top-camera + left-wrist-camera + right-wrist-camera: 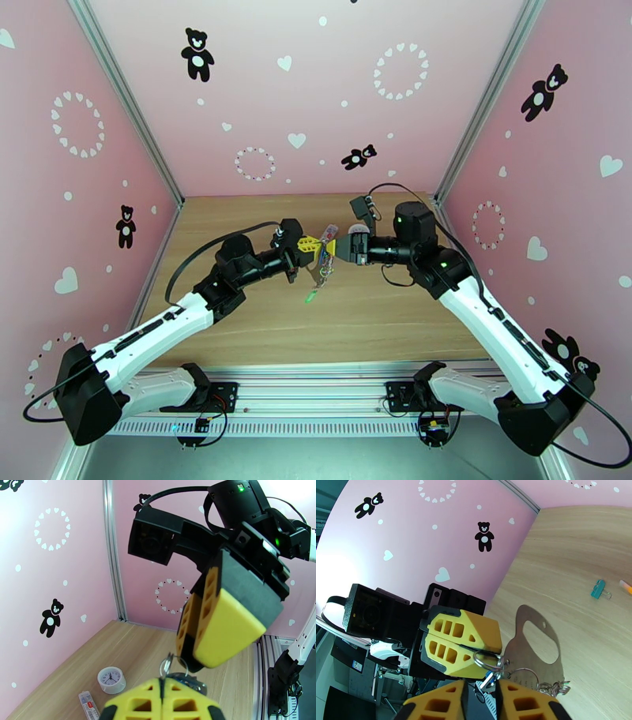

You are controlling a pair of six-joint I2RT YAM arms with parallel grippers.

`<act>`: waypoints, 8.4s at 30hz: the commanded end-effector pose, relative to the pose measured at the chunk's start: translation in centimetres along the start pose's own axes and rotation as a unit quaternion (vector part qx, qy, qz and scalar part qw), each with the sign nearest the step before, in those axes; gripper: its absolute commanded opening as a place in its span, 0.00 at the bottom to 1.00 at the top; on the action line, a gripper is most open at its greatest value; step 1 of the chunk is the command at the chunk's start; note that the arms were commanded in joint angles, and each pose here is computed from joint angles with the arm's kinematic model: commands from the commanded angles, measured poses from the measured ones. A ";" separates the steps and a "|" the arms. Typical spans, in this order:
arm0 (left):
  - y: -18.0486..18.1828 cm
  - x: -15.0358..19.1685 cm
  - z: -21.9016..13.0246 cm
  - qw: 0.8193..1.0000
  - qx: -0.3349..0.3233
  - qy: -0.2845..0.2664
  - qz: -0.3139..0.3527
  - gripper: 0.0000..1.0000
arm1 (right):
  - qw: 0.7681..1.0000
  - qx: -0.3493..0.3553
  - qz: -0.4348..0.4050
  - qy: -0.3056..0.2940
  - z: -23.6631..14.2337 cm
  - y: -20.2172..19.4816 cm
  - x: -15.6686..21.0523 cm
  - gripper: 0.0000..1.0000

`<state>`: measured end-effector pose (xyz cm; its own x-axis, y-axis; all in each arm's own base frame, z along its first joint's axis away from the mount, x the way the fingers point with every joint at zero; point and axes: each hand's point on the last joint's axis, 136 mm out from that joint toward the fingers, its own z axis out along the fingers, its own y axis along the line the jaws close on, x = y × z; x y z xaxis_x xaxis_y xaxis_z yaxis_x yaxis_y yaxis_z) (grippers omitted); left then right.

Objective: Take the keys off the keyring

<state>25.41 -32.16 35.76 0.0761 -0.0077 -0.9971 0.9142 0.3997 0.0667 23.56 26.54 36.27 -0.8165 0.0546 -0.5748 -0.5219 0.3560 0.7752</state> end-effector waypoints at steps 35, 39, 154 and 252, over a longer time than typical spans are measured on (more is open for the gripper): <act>-0.3 -2.9 -0.1 0.999 0.009 -0.040 -0.002 0.00 | 0.998 0.033 -0.036 -0.049 -0.3 0.2 -1.6 0.13; -0.2 -2.9 0.0 0.999 0.010 -0.040 -0.003 0.00 | 0.997 0.030 -0.039 -0.052 -0.2 0.4 -1.7 0.10; -1.7 4.6 0.4 0.990 0.023 0.101 -0.100 0.49 | 0.959 0.072 -0.270 0.052 1.3 -2.1 0.6 0.00; -1.6 1.4 -1.8 0.998 0.021 0.054 -0.038 0.00 | 0.906 -0.004 -0.414 0.093 -1.3 0.5 3.7 0.00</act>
<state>22.05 -32.27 32.34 -0.0436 0.1317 -0.9903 0.9589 0.2838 -0.0045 20.68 26.27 34.01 -0.1731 -0.3934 -0.9029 -0.9751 0.1972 0.1010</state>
